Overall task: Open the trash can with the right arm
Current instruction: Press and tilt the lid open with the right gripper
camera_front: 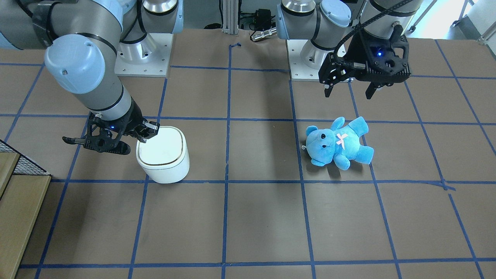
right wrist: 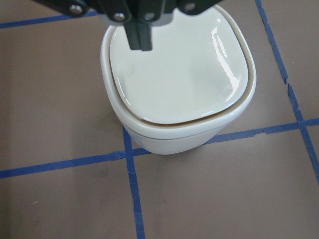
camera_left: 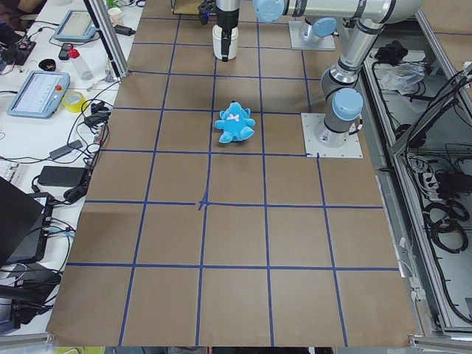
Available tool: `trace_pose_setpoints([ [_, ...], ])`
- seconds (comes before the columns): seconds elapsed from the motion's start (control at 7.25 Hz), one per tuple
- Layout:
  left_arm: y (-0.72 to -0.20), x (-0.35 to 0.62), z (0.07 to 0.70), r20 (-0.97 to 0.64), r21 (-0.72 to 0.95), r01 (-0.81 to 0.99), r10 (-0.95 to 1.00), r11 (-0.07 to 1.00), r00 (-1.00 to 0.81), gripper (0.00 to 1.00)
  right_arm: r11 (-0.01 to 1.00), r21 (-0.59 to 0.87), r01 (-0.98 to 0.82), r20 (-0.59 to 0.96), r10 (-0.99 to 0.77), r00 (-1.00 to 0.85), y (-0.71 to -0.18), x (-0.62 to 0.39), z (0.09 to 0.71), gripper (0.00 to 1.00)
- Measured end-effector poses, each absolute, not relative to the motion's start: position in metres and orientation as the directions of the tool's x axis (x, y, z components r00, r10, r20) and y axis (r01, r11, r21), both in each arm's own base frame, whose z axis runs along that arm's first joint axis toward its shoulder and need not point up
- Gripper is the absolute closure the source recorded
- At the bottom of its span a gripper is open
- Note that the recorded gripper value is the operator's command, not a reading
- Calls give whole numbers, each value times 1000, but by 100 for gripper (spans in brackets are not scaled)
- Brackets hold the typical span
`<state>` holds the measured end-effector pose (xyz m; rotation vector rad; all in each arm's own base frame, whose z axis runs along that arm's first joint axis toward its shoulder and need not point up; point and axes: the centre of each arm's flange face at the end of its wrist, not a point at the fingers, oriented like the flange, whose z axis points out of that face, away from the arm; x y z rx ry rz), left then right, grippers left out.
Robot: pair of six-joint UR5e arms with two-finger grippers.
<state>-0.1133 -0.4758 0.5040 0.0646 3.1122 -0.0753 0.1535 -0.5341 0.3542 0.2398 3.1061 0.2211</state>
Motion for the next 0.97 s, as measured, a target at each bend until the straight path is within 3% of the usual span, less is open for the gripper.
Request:
trace_pose_setpoints([
  [0.97,-476,-113,504,-29,-47,42,41,998,-999,0,969,169,182,4,184,-983,-546,157,326,100],
])
